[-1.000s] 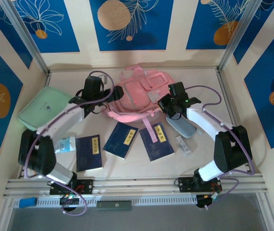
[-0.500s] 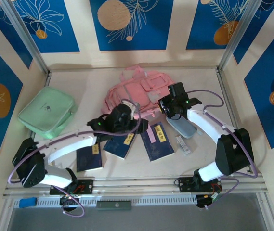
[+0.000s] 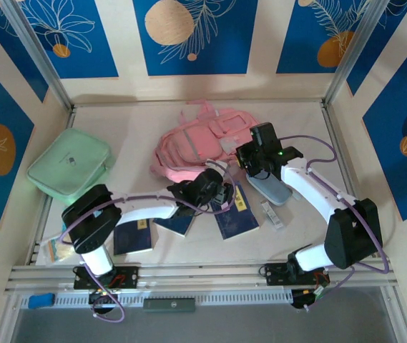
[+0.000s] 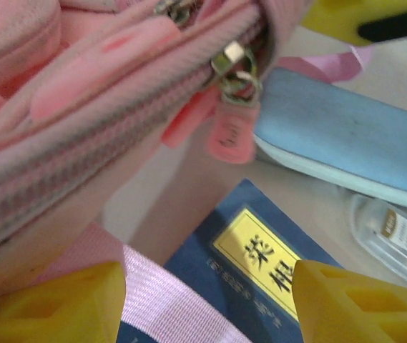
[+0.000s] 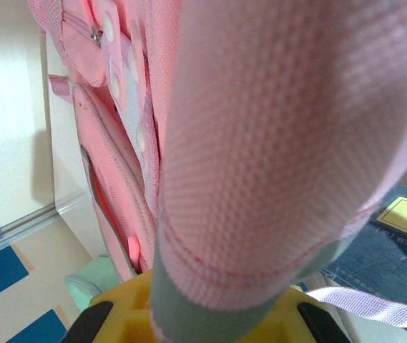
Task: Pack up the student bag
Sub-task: Unzip the student bag at the top-center of the table.
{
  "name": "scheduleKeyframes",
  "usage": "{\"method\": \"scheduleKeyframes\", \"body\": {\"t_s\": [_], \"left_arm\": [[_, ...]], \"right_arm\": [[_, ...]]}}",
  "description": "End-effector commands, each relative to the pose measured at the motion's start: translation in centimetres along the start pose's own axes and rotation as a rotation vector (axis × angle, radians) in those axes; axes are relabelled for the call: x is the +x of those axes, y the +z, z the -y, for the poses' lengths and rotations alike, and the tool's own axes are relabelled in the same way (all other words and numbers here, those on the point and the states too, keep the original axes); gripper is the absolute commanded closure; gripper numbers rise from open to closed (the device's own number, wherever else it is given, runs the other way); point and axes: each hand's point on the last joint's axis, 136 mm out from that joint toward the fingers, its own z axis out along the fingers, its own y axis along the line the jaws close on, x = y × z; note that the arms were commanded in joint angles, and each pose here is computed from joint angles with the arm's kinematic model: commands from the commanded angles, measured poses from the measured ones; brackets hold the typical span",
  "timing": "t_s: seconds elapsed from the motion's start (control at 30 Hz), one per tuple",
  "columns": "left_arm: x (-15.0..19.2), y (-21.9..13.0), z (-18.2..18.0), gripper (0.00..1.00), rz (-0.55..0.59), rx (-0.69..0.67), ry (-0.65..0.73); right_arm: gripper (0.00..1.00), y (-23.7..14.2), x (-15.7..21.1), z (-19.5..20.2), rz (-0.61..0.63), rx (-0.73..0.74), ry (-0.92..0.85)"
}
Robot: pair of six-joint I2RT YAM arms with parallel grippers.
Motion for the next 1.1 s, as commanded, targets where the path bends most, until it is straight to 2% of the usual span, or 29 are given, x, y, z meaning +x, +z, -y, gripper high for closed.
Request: {"method": "scheduleKeyframes", "body": {"t_s": [0.0, 0.13, 0.4, 0.67, 0.8, 1.07], "left_arm": [[-3.9, 0.5, 0.1, 0.37, 0.127, -0.049, 0.014], [-4.6, 1.0, -0.6, 0.39, 0.164, -0.097, 0.012], [-7.2, 1.2, 0.8, 0.48, 0.239, -0.059, 0.035], [-7.8, 1.2, 0.0, 0.65, 0.247, -0.075, 0.017], [-7.3, 1.1, -0.7, 0.76, 0.241, -0.089, -0.003], [-7.1, 0.1, -0.5, 0.97, 0.232, -0.017, -0.01]], "right_arm": [[1.0, -1.9, 1.1, -2.5, -0.025, -0.082, -0.001], [1.0, -1.7, 1.2, -2.0, -0.02, -0.075, 0.003], [1.0, -1.3, 1.9, -1.6, -0.029, -0.061, -0.004], [1.0, -1.3, 1.8, -1.5, -0.022, -0.063, -0.004], [1.0, -1.4, 1.8, -1.7, -0.021, -0.065, -0.007], [1.0, -1.5, 1.3, -1.8, -0.002, -0.071, -0.007]]}}
